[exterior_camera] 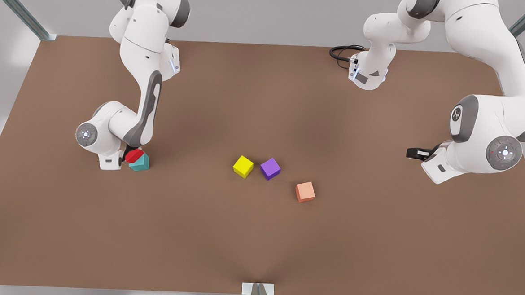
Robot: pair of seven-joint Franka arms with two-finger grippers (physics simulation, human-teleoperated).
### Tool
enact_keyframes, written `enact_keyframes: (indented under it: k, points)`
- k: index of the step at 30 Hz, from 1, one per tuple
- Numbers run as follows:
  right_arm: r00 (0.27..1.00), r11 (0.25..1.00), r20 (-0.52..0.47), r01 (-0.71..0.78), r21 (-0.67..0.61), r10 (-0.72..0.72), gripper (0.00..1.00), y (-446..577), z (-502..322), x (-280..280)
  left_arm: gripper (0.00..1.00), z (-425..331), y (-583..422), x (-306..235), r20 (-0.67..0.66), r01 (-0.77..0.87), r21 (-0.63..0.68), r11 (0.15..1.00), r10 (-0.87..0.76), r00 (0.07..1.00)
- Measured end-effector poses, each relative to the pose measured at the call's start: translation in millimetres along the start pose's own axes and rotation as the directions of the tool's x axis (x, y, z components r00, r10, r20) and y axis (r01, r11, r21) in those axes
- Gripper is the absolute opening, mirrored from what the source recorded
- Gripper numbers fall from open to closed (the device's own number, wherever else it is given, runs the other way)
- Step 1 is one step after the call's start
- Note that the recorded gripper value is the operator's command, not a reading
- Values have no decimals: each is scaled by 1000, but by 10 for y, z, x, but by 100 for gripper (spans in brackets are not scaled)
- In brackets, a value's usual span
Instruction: Pick up red wooden cube and pass to hand red wooden cube and place in blue wooden cube
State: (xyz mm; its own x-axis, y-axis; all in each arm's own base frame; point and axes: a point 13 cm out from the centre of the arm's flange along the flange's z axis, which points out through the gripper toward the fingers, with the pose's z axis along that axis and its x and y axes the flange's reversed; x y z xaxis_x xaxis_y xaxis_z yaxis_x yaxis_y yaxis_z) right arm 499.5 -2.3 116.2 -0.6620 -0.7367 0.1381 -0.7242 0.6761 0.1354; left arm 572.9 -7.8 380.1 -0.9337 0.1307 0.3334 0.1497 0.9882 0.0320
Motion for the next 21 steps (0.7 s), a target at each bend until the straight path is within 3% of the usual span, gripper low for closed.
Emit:
enact_keyframes:
  k: [2,3,4,21]
  points:
    - [1000,1000,5,-12,2,12,75,-2,27,-3,100,17,24,0,-3,7,2,1000,-7,1000]
    - [1000,1000,9,-16,3,16,81,-3,30,-10,100,21,32,1,-4,10,2,1000,-10,1000]
    - [1000,1000,12,-19,5,19,100,-5,32,-16,100,22,35,1,-5,12,3,1000,-12,1000]
    - [999,1000,46,-2,8,1,100,39,-112,-304,100,15,21,4,-3,24,21,999,-24,1000]
